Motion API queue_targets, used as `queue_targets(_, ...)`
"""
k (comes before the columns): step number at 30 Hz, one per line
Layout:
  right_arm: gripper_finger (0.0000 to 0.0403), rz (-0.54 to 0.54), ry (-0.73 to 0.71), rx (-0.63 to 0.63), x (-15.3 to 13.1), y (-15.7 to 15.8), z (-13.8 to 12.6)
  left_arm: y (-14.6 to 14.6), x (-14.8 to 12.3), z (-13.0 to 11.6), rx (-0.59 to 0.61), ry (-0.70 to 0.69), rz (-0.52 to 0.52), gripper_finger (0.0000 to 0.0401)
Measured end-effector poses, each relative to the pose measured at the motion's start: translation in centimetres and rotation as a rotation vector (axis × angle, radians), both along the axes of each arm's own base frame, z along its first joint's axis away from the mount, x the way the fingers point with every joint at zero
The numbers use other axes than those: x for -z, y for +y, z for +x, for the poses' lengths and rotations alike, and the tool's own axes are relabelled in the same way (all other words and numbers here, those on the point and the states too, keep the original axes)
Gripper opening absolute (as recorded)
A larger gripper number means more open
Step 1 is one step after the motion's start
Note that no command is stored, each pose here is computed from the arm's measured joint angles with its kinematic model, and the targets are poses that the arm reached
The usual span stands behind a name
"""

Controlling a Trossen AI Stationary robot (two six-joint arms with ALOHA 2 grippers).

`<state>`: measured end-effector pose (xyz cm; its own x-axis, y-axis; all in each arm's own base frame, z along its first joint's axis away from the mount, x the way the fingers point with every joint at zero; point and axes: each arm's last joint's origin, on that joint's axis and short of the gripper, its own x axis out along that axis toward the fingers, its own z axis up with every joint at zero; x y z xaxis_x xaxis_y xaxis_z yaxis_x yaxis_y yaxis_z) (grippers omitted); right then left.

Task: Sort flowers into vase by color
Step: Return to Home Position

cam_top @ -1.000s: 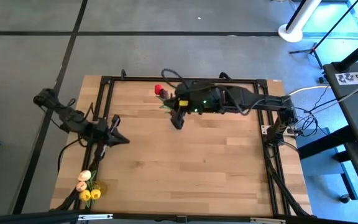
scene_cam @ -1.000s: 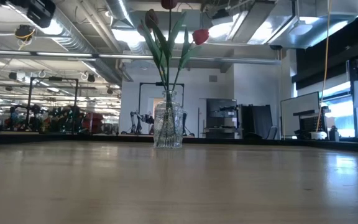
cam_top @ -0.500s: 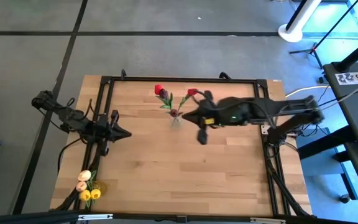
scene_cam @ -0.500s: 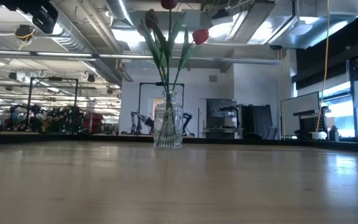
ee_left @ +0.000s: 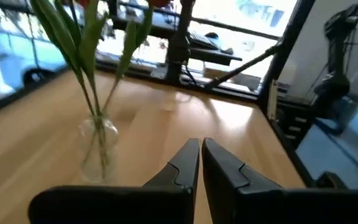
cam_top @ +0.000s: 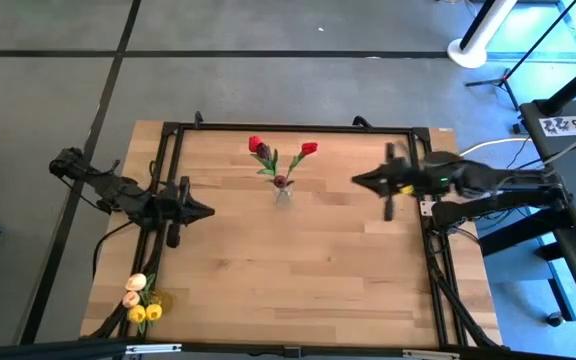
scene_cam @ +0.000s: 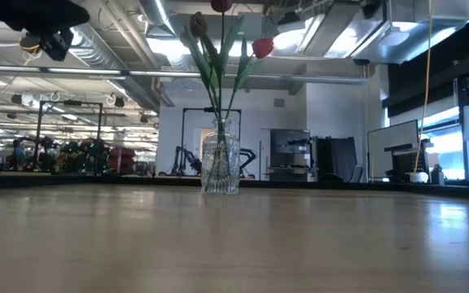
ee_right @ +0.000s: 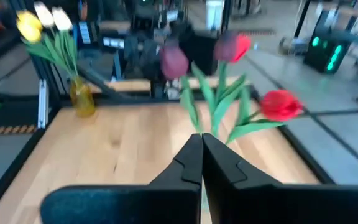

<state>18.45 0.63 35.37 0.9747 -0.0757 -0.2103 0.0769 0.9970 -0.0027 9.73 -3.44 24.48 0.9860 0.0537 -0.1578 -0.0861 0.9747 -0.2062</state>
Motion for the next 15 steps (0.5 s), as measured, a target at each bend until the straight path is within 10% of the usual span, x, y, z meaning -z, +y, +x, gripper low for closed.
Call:
queue_targets(9,0.0006,-0.047,0.105,-0.038,2.4,-0.4,-4.4,-0.4,1.5,0.3,0.144,-0.014,-0.035,0.0018)
queue_targets(15,0.0007,-0.093,-0.155,-0.107,5.3,-0.3,-5.6,-0.2,0.9,-0.1,0.181,-0.073,0.027,0.0018)
